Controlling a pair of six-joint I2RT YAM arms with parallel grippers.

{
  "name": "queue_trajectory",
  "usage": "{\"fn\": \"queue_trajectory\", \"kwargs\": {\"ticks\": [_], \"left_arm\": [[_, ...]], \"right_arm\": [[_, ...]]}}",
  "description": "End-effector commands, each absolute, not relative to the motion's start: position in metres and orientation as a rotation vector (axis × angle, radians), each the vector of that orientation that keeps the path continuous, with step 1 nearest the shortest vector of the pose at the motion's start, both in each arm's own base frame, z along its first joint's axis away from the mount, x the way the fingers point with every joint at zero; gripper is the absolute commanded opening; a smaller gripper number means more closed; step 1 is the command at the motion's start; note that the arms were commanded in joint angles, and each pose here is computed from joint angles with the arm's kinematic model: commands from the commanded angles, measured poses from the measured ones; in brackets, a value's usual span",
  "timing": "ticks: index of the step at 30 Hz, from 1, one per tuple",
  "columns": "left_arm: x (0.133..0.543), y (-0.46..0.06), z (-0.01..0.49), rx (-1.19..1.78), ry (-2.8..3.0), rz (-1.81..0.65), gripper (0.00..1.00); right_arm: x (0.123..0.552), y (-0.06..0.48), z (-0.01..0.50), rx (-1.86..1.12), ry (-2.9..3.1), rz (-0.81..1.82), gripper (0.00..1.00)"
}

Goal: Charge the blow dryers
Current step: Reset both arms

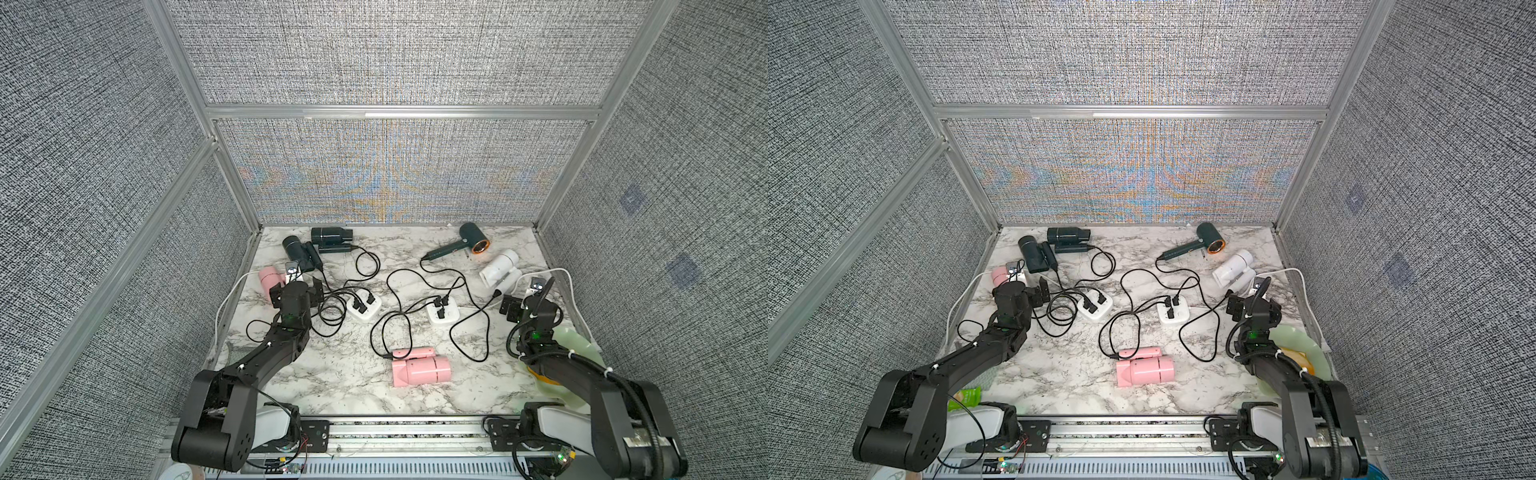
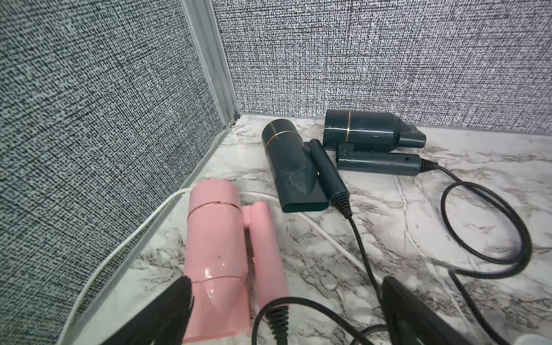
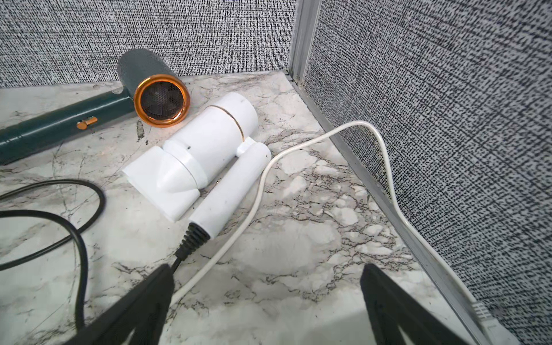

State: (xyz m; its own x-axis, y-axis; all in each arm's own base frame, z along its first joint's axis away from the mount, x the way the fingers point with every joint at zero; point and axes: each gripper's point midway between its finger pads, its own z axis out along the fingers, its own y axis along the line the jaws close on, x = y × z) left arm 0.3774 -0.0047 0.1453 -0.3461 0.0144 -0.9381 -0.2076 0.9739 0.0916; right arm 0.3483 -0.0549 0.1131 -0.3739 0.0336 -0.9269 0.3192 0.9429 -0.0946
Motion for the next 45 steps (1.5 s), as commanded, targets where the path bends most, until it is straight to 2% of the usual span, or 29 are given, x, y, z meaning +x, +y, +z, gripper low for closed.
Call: {"fn": "queue_trajectory", "kwargs": {"ticks": [1, 8, 18, 26, 29, 33, 45], "left_arm": [[0.377, 0.0, 0.145, -0.116, 1.873, 0.259, 0.99], [0.369, 0.001, 0.138, -0.06, 1.786, 0.235, 0.99], [0.369, 0.014, 0.115, -0.1, 1.801, 0.112, 0.99], [0.369, 0.012, 0.117, -0.089, 1.794, 0.105, 0.99], [0.375, -0.008, 0.114, 0.047, 1.814, 0.022, 0.99], [0.375, -0.007, 0.114, 0.045, 1.814, 0.018, 0.99], [0.372, 0.011, 0.115, -0.074, 1.811, 0.075, 0.99]], "right_arm": [[0.361, -0.048, 0.126, 0.212, 1.851, -0.268, 0.99], [0.357, -0.037, 0.126, 0.182, 1.778, -0.156, 0.99], [0.39, -0.025, 0.094, 0.102, 1.917, -0.064, 0.99], [0.389, -0.026, 0.094, 0.103, 1.91, -0.058, 0.99], [0.389, -0.025, 0.095, 0.101, 1.907, -0.049, 0.99], [0.385, -0.005, 0.096, -0.037, 1.889, 0.109, 0.99], [0.389, -0.012, 0.095, 0.004, 1.902, 0.054, 0.99]]}}
